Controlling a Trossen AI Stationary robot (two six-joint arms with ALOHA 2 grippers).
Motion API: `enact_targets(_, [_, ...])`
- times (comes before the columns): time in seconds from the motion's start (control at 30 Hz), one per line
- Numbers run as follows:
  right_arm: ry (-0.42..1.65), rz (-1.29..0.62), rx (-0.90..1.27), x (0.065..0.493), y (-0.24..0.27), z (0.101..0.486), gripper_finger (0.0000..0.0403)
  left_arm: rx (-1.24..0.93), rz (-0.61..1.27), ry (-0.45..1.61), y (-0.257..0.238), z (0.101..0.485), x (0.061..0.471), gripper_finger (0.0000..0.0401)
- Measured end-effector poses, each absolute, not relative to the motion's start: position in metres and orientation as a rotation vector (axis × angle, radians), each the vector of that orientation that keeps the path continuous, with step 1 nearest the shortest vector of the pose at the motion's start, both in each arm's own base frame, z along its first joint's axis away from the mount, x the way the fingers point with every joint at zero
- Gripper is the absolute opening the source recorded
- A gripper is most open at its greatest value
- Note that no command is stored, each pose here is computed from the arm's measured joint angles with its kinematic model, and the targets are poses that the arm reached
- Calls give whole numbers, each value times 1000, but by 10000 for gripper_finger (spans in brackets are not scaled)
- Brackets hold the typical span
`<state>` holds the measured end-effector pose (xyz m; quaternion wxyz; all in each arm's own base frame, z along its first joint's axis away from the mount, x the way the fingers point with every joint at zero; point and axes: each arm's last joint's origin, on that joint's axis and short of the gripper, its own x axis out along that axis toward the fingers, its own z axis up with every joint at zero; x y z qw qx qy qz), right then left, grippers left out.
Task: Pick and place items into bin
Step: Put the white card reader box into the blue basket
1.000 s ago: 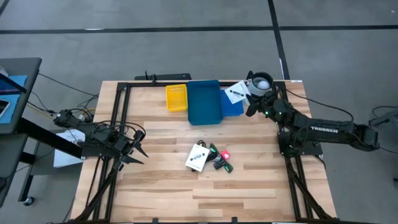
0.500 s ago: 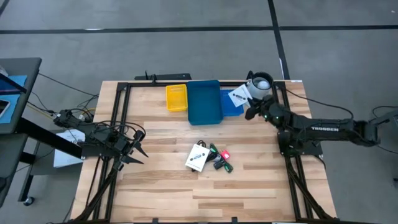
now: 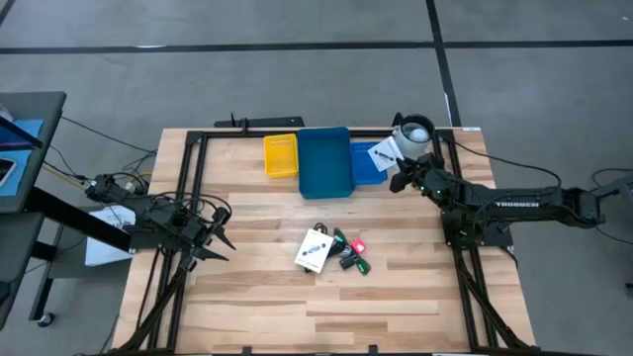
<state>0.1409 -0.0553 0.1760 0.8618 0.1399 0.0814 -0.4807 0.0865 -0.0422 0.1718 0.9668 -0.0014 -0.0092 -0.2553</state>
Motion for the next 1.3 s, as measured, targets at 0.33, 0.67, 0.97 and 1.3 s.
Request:
enact_targets(0.33, [158, -1011, 318, 141, -55, 176, 63, 1, -516, -19, -42, 172, 87, 139])
enact_targets(0.67, [163, -1008, 318, 141, -55, 176, 65, -6, -516, -18, -42, 172, 87, 139])
enact_targets(0.97, [163, -1007, 318, 141, -55, 176, 92, -5, -516, -18, -42, 172, 87, 139])
enact_targets(1.3, [166, -1006, 311, 141, -55, 176, 99, 1, -516, -20, -42, 172, 87, 139])
